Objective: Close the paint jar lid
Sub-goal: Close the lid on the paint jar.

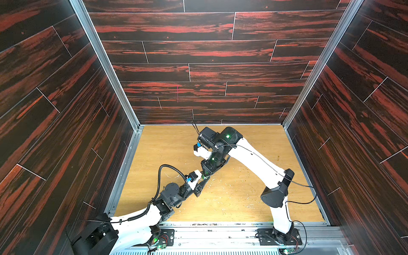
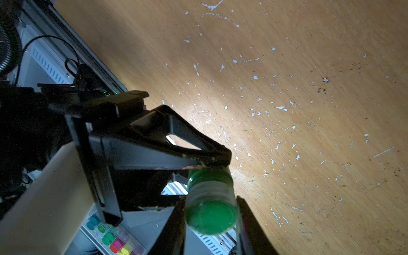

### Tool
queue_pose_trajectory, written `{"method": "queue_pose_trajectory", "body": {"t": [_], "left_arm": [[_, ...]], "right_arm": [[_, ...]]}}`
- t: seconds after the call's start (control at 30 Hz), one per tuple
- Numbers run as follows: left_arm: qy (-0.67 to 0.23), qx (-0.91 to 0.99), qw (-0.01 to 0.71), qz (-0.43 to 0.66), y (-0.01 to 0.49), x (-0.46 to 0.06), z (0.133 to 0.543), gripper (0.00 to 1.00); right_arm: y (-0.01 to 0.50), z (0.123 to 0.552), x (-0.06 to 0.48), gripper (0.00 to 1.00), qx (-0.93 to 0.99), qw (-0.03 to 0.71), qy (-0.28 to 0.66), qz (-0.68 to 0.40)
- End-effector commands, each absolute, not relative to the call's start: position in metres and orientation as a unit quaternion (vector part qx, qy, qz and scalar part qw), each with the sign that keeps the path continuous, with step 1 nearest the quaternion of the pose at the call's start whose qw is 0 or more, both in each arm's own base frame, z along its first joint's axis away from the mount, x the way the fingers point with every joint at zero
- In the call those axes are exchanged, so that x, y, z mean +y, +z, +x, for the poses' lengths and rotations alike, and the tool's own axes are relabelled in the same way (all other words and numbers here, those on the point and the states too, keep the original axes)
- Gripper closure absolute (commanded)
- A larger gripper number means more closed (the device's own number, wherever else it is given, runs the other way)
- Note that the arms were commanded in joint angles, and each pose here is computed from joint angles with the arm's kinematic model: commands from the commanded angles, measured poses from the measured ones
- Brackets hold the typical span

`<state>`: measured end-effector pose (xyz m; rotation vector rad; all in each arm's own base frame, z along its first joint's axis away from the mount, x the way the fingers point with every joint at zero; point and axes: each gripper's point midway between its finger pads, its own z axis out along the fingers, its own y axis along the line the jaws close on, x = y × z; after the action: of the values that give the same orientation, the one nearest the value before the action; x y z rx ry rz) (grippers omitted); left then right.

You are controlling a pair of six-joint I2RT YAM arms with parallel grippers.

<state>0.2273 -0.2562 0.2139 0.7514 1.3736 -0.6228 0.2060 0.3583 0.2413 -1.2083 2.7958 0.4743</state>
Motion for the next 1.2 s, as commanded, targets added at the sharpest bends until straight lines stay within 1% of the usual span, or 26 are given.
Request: {"method": "queue_pose_trajectory", "body": {"t": [0.0, 0.5, 1.17], "left_arm": [[-0.288, 0.585, 0.684, 0.329, 0.229, -0.256, 0.223, 0.85], [-0.294, 0.574, 0.689, 0.331, 0.233, -0.255, 0.218, 0.85], [-0.294, 0.569, 0.693, 0.330, 0.236, -0.253, 0.217, 0.84]], "right_arm": [[0.237, 0.208, 0.359, 0.64, 0.906, 0.025, 0.147, -0.396], [0.236, 0.216, 0.358, 0.63, 0.910, 0.020, 0.159, -0.383], [0.231, 0.206, 0.364, 0.60, 0.904, -0.007, 0.180, -0.388]]}}
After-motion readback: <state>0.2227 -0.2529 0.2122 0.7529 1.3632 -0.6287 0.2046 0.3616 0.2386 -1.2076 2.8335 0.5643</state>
